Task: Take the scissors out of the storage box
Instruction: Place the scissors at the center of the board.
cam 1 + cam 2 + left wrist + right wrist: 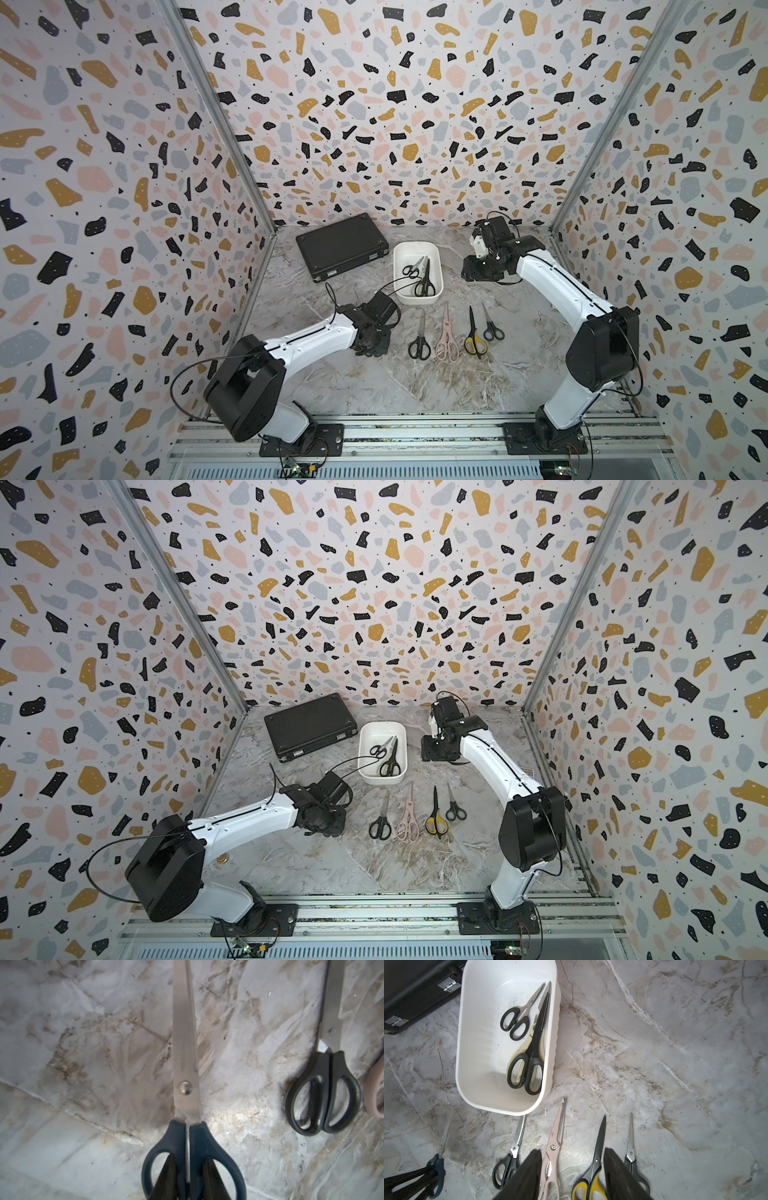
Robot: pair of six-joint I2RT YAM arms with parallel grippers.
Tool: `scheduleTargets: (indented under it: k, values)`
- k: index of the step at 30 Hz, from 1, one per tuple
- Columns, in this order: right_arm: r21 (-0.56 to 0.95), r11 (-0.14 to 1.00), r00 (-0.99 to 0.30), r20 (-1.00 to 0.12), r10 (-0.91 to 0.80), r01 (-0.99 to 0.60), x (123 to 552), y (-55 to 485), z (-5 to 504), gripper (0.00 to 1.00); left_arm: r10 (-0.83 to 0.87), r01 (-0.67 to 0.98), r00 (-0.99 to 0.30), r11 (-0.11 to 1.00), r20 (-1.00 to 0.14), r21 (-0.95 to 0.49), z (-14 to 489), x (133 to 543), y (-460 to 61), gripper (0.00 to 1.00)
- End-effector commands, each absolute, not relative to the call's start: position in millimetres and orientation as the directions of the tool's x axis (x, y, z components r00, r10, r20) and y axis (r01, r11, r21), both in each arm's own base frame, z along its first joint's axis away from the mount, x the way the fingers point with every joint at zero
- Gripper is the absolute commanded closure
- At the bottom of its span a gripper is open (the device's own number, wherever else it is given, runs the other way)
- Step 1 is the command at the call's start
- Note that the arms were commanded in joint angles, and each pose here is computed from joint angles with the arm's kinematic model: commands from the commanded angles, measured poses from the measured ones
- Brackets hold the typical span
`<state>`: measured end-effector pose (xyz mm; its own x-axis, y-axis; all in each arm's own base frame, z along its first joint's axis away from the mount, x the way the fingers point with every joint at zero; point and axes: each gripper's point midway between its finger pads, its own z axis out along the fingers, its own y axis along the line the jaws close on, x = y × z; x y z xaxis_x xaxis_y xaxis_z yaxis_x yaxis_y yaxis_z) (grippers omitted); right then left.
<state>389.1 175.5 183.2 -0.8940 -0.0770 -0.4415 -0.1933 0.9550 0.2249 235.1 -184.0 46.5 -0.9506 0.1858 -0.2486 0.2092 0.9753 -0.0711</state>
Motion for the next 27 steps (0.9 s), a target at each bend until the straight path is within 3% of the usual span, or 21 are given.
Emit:
scheduleTargets:
  k: [1,22,27]
  values:
    - [0.212,0.956,-0.884,-0.459,-0.086,-0.202,378,171,198,0.46,0.181,0.217,-0.944,0.970,-0.275,-0.107,46,249,-208,1.00]
    - [0.212,0.956,-0.884,-0.460,-0.087,-0.204,379,172,198,0.46,0.212,0.239,-0.952,0.966,-0.222,-0.100,18,249,-233,1.00]
    - [0.208,0.956,-0.881,-0.465,-0.089,-0.206,378,171,200,0.46,0.201,0.228,-0.958,0.967,-0.205,-0.117,13,247,-236,0.96]
